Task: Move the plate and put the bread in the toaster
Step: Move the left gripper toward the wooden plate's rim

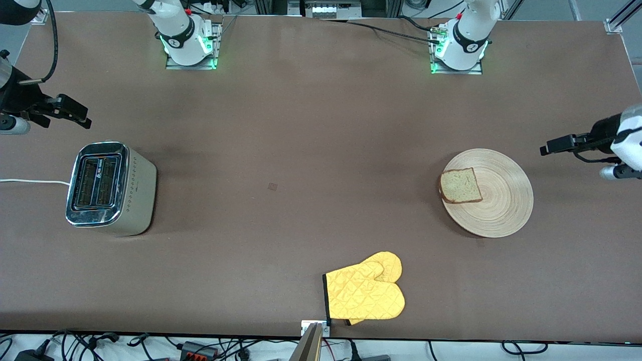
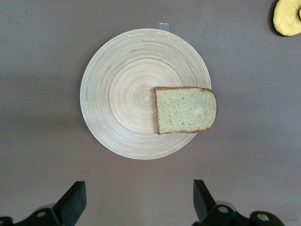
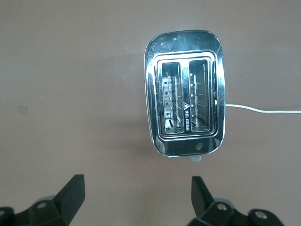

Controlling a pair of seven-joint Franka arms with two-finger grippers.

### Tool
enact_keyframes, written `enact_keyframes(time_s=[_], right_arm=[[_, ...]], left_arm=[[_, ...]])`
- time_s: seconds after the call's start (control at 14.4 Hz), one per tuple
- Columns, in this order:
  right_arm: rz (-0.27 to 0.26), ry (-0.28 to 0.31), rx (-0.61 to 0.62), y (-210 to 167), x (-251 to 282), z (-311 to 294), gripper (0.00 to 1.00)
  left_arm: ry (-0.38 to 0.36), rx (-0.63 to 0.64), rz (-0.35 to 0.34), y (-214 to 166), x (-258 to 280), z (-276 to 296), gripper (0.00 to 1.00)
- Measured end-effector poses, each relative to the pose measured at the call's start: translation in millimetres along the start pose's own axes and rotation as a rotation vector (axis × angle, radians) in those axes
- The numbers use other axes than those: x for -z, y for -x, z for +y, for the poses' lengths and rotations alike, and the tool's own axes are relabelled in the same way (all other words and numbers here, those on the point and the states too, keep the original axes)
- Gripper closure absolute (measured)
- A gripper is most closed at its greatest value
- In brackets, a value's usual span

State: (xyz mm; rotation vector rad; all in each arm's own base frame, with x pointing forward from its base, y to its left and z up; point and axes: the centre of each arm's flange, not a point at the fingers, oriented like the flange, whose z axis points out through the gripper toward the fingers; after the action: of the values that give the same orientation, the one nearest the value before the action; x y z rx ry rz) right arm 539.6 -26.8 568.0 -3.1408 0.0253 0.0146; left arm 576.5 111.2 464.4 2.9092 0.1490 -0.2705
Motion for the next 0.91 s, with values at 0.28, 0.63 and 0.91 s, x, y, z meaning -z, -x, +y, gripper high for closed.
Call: enact_keyframes(time_s=[0.28,0.63,0.91], right_arm=[[0.002,-0.001,0.001,-12.5,-4.5,0.2,0.00],[-0.005,-0.003,0.003,-34.9,-13.6,0.4,0.00],[-0.003,-0.003,0.003,-35.9,-12.3,0.4,0.00]], left_arm=[[0.155,0.025,-0.084,-11.0,-48.9,-78.1,0.00],[0.256,-0.031,-0.152,-20.2,-107.4,-124.6,0.00],[0.329,-0.077,-0.123,-24.8,-137.1,-156.3,0.00]])
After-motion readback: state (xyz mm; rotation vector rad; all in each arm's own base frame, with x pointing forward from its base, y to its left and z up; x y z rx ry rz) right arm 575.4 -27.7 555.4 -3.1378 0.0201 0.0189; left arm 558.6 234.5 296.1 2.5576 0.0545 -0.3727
